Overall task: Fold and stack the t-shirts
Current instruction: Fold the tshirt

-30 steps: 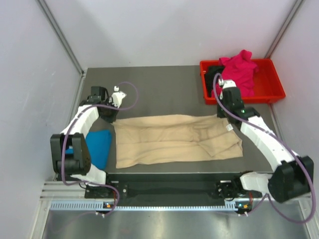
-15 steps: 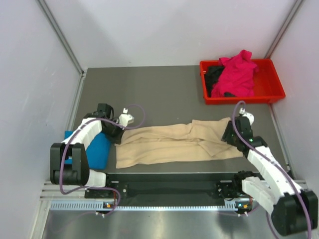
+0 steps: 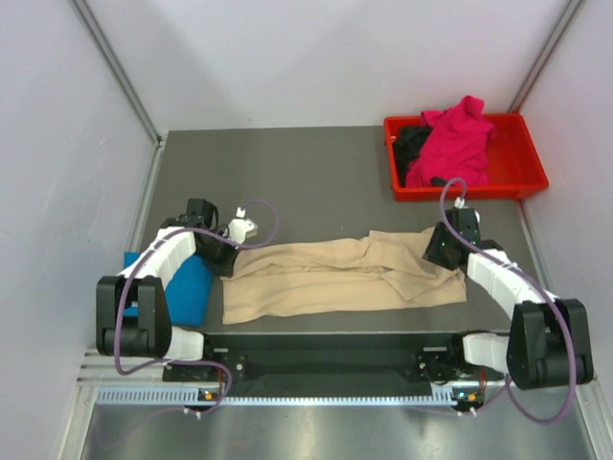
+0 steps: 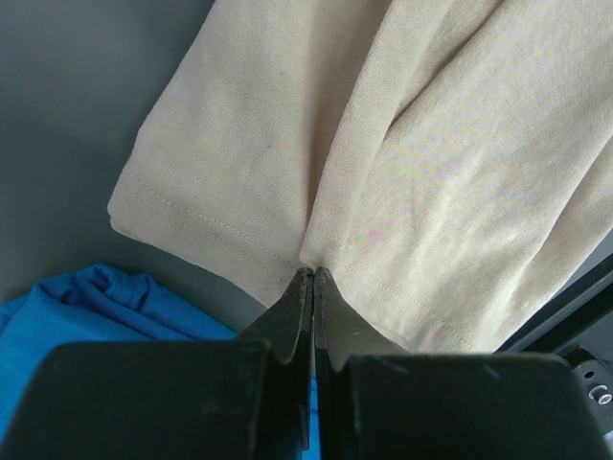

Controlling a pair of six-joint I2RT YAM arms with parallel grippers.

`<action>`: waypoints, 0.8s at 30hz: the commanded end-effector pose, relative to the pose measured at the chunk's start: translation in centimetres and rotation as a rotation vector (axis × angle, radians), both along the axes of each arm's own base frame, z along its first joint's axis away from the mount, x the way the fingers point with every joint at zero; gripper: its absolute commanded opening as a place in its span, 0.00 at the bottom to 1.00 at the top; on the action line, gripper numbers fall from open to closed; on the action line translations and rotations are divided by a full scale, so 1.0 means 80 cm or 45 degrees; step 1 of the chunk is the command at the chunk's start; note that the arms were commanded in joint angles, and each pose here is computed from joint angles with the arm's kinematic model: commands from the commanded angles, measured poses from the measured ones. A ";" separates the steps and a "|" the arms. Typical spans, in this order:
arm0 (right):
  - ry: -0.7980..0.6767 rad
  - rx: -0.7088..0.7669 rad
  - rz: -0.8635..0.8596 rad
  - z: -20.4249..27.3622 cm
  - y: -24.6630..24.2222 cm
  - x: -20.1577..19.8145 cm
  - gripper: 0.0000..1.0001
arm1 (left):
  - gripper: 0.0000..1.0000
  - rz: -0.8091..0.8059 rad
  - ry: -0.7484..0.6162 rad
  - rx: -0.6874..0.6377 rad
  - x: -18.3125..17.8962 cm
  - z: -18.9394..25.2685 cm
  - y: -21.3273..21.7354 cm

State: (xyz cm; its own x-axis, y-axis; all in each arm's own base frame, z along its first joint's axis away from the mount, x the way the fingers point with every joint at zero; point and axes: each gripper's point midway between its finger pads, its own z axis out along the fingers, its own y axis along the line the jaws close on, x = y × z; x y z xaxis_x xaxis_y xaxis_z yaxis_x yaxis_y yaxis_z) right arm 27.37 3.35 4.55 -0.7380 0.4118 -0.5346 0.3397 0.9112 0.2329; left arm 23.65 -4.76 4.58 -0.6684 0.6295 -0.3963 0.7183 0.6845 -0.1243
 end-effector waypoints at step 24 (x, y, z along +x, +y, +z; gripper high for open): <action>-0.134 0.045 -0.018 0.011 -0.039 0.060 0.13 | 0.00 0.082 -0.122 -0.007 0.046 0.026 -0.001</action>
